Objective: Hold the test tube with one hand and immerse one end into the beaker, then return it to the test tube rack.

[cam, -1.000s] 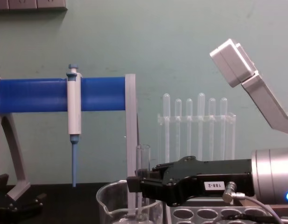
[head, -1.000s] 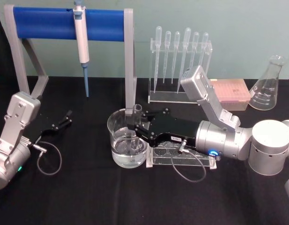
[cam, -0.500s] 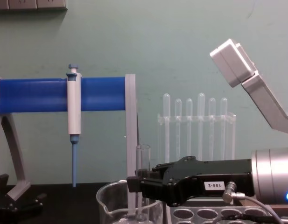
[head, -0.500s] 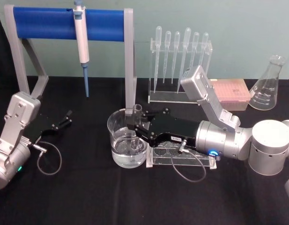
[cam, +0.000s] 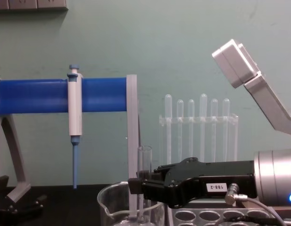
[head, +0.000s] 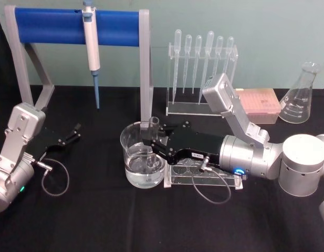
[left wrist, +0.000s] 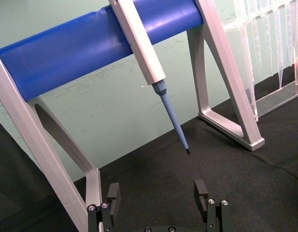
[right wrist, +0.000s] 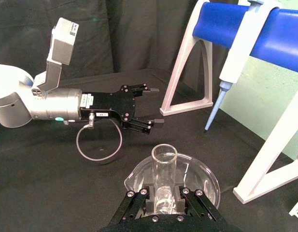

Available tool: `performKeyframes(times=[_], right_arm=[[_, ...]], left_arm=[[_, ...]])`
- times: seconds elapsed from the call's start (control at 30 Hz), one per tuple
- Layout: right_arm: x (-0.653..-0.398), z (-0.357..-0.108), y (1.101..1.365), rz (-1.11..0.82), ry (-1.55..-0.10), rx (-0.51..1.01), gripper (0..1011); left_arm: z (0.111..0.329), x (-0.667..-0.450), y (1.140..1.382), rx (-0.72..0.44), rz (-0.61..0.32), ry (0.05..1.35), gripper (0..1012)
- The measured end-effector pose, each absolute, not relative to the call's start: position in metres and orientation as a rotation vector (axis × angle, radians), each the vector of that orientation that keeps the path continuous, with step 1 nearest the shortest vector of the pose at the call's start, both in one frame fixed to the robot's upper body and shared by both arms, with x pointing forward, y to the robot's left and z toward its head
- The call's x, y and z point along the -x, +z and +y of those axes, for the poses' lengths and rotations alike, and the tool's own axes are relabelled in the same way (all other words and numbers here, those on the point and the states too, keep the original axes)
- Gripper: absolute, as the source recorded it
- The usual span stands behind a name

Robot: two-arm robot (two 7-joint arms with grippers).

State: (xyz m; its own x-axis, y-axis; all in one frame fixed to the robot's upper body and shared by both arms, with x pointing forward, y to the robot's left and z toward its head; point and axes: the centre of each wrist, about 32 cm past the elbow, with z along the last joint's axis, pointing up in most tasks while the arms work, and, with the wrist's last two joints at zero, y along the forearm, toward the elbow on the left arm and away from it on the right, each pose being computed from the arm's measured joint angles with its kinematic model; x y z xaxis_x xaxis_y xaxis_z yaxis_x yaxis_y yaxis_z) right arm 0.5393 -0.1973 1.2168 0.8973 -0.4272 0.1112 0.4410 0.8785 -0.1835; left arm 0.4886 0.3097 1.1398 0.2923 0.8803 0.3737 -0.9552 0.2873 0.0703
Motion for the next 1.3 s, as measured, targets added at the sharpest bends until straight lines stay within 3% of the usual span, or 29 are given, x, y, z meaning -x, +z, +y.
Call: performKeyframes(times=[1.3], right_arm=[[-0.5393,-0.1973,1.2167,-0.068,-0.453,0.207,225]], left_arm=[[0.3097,-0.4886,1.1398,-0.304,-0.285,1.248,1000]])
